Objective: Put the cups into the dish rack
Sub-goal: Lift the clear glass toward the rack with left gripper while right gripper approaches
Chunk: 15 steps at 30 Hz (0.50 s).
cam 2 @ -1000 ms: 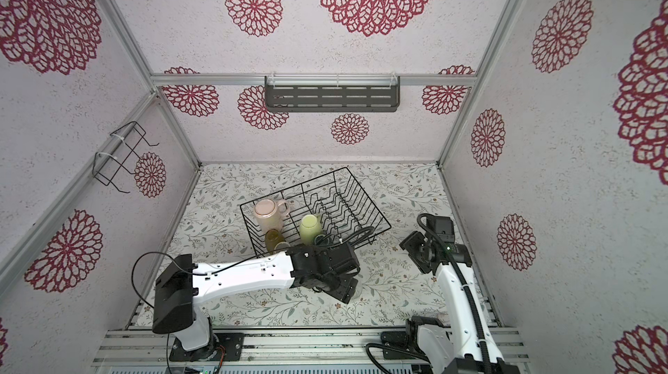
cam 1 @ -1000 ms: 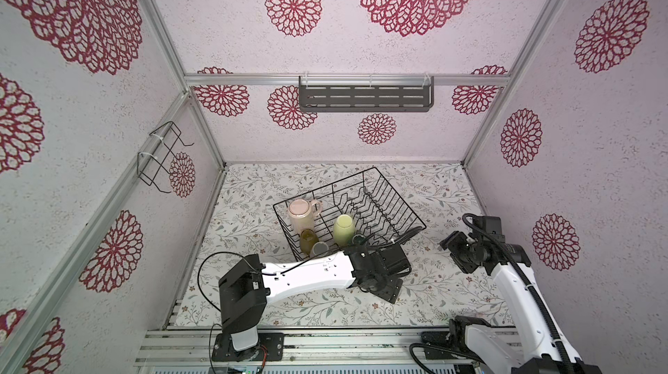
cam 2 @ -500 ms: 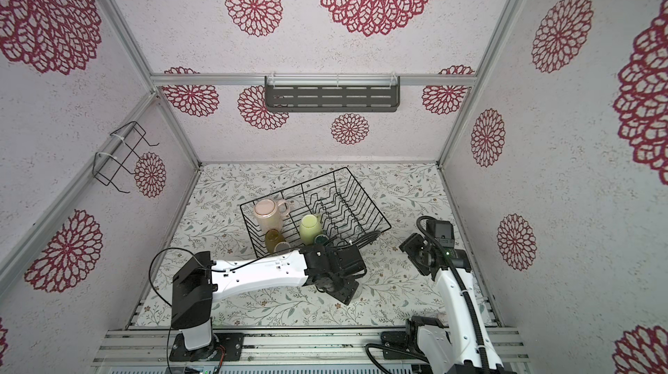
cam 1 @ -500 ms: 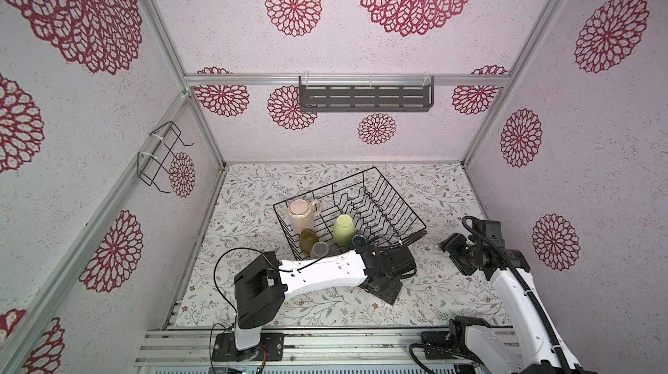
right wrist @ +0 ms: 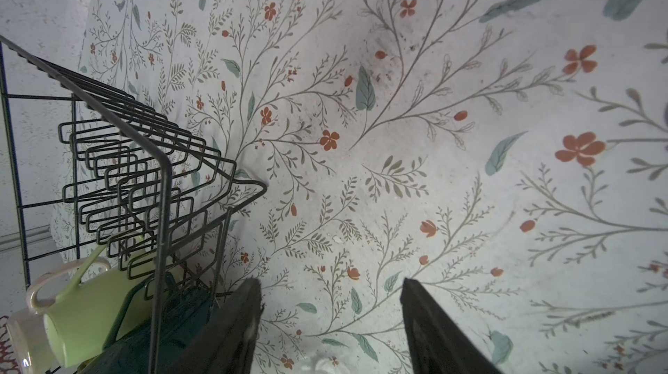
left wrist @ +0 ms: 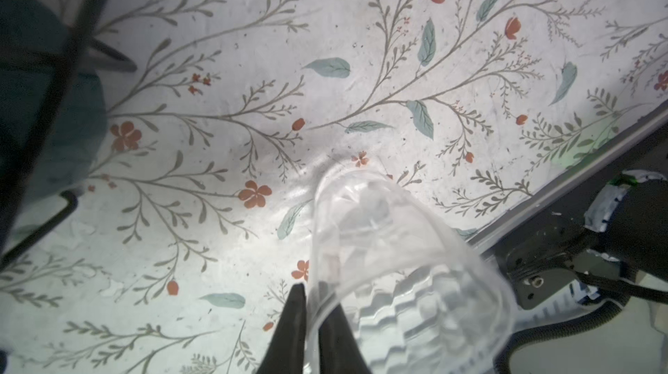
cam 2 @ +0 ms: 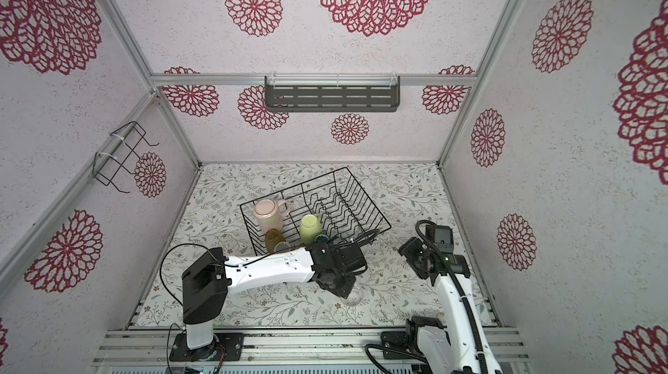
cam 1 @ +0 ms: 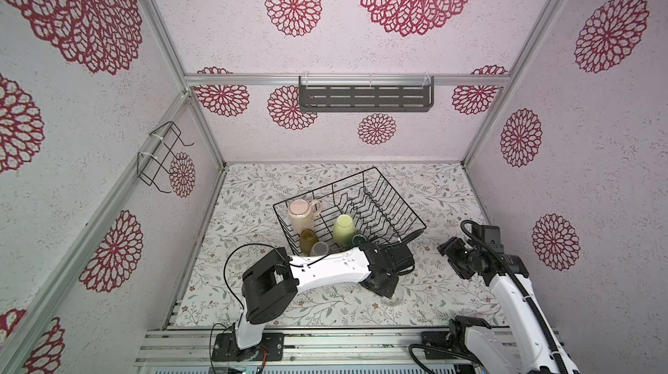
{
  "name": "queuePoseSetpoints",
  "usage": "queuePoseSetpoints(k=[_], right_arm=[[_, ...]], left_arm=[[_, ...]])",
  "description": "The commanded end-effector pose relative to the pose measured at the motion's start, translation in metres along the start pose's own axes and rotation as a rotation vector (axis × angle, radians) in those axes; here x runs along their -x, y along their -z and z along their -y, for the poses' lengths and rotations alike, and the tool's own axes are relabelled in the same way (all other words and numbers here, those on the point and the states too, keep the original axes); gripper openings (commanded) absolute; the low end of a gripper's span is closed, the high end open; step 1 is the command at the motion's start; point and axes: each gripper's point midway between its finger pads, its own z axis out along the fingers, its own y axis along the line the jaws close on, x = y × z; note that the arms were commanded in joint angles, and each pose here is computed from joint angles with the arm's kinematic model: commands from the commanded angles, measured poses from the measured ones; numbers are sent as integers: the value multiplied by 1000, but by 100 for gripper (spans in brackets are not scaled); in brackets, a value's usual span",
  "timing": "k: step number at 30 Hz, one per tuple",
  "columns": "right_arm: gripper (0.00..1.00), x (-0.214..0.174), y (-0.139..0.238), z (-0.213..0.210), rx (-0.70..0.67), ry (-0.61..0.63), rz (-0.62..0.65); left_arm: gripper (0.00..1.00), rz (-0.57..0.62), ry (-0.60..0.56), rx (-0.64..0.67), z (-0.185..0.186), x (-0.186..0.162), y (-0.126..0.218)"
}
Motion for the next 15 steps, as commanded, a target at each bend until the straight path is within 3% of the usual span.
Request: queuePoseSetpoints(k=[1,3,7,14,15], right_arm=[[65,1,4,-8,44,-9,4],[65,-1,5,-17,92,14,-7],[65,-5,17,-61,333,106,-36],[71,-24,58,-129,622,153,-133],[75,-29,68,-141,671,173,-143]], left_arm=[[5,65,4,-37,-2,8,25],[1,91,18,-51,-7,10,36],[0,184,42,-114,-18,17,67],[0,479,110,-332,-42,43,140],[0,516,131,-380,-48,47,150]])
